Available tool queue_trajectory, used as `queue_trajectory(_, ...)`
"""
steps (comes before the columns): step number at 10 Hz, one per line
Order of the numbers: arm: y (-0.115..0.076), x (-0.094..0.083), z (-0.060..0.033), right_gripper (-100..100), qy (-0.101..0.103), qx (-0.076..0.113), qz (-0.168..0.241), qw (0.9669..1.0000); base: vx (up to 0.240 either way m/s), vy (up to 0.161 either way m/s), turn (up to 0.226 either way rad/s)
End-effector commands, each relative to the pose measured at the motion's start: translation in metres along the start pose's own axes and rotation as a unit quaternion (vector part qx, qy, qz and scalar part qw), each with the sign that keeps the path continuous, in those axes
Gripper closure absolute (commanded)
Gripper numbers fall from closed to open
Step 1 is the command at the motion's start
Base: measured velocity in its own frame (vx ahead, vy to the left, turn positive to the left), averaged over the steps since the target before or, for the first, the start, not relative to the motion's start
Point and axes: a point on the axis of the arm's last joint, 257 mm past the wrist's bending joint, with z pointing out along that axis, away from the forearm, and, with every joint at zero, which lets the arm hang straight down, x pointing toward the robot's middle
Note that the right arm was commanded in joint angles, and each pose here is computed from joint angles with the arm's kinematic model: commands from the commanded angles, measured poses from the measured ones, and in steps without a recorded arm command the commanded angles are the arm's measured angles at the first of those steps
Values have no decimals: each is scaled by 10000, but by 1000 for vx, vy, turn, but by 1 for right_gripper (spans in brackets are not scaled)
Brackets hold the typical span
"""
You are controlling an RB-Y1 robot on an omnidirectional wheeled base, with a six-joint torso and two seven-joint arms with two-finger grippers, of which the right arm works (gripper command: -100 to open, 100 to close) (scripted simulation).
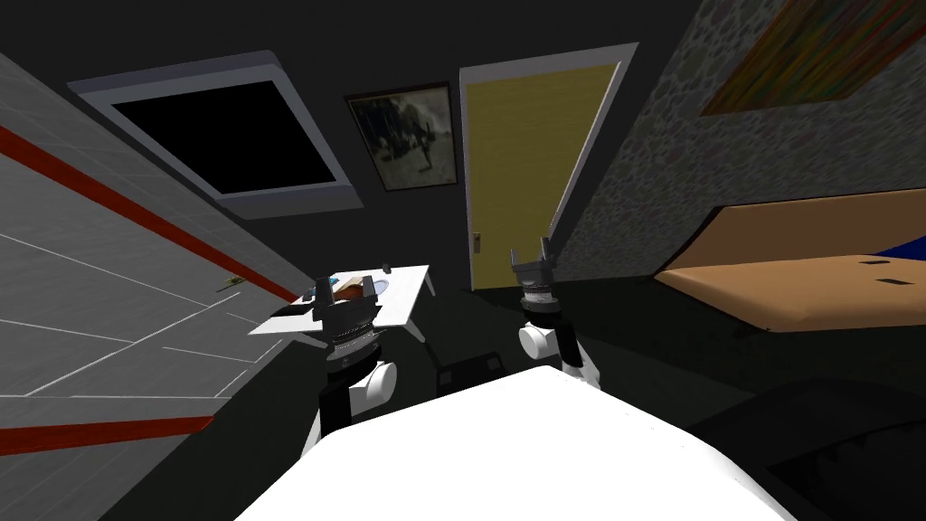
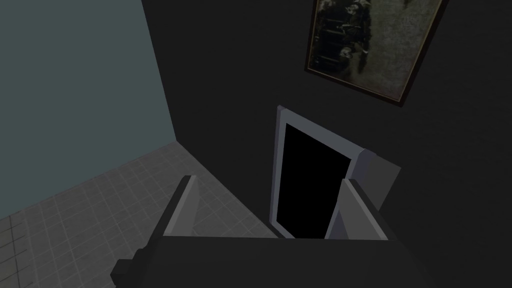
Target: Pull the door open
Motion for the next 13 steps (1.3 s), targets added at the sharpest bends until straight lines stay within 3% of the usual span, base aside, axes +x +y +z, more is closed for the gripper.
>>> queue_trajectory(1,-97,-61,-34,-100,-49,116,236,9996,136,-3,14)
queue_trajectory(5,-398,-214,-139,-100,-236,453,930,9944,140,1,11)
queue_trajectory(9,-666,-360,-254,-100,-452,741,1534,9844,137,2,12)
queue_trajectory(12,-830,-456,-335,-100,-607,910,1895,9758,93,1,9)
queue_trajectory(13,-939,-523,-394,-100,-722,1018,2134,9690,127,10,16)
